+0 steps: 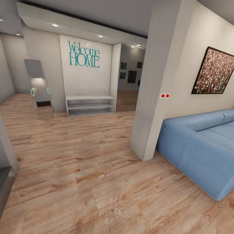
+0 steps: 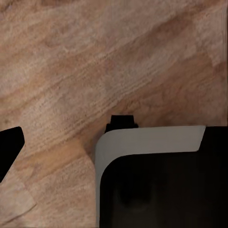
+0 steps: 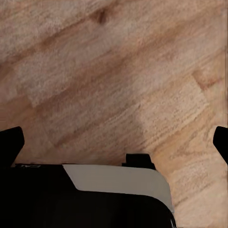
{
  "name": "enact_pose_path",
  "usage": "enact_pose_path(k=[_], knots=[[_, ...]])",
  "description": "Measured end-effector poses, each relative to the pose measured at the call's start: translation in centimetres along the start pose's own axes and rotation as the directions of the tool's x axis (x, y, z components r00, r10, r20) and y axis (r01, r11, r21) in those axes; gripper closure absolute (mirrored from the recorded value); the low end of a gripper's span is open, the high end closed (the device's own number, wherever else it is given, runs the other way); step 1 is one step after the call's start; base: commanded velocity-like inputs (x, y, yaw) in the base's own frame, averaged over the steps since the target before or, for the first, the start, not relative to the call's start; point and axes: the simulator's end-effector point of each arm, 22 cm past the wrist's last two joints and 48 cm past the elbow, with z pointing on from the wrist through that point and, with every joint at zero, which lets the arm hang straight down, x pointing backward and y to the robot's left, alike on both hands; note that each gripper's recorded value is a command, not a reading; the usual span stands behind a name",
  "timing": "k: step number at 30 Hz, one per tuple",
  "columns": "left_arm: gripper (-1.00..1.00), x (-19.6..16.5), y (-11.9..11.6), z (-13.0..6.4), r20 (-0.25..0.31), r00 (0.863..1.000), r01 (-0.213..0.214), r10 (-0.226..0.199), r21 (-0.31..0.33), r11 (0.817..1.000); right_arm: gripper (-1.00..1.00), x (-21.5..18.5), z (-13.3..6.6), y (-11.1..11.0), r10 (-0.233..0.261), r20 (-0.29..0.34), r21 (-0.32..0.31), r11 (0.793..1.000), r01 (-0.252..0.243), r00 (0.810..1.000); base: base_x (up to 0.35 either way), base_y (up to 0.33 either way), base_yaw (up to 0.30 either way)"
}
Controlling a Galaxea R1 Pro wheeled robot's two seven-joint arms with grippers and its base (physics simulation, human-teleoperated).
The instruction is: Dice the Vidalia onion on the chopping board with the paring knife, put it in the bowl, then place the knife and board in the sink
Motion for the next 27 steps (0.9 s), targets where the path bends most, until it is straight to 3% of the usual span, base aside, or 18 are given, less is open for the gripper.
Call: enact_pose_path(k=[3, 6, 9, 12, 13, 14, 17, 27], knots=[[-1.00, -2.8, 0.1, -0.1, 0.059, 0.998, 0.000, 0.000, -0.002, 1.000, -1.00, -4.3, 0.5, -0.9, -0.008, 0.093, 0.010, 1.000, 0.007, 0.996, 0.000, 0.000, 0.000], [-1.00, -6.0, 0.2, -0.4, 0.124, 0.992, 0.001, 0.000, -0.004, 1.000, -1.00, -9.5, 0.5, -1.9, -0.019, 0.199, 0.024, 1.000, 0.015, 0.980, 0.000, 0.000, 0.000], [-1.00, -8.2, 0.2, -0.7, 0.170, 0.985, 0.001, 0.000, -0.004, 1.000, -1.00, -14.4, 0.0, -2.8, -0.031, 0.301, 0.039, 0.999, 0.020, 0.953, 0.000, 0.000, 0.000], [-1.00, -8.9, 0.4, -0.8, 0.185, 0.983, 0.000, 0.001, -0.006, 1.000, -1.00, -16.9, -0.6, -3.6, -0.042, 0.367, 0.052, 0.998, 0.025, 0.929, 0.000, 0.000, 0.000], [-1.00, -8.9, 0.9, -0.8, 0.186, 0.983, -0.002, 0.004, -0.013, 1.000, -1.00, -18.3, -1.1, -3.9, -0.046, 0.419, 0.057, 0.998, 0.025, 0.907, 0.000, 0.000, 0.000], [-1.00, -8.9, 1.2, -0.8, 0.187, 0.982, -0.003, 0.006, -0.017, 1.000, -1.00, -18.8, -1.4, -4.0, -0.048, 0.440, 0.058, 0.998, 0.025, 0.897, 0.000, 0.000, 0.000], [-1.00, -8.7, 1.8, -0.8, 0.183, 0.983, -0.004, 0.009, -0.025, 1.000, -1.00, -19.4, -1.7, -4.0, -0.048, 0.474, 0.058, 0.998, 0.023, 0.879, 0.000, 0.000, 0.000], [-1.00, -7.9, 1.8, -0.7, 0.167, 0.986, 0.000, 0.004, -0.024, 1.000, -1.00, -18.8, -1.7, -4.1, -0.047, 0.466, 0.059, 0.998, 0.021, 0.883, 0.000, 0.000, -0.172]])
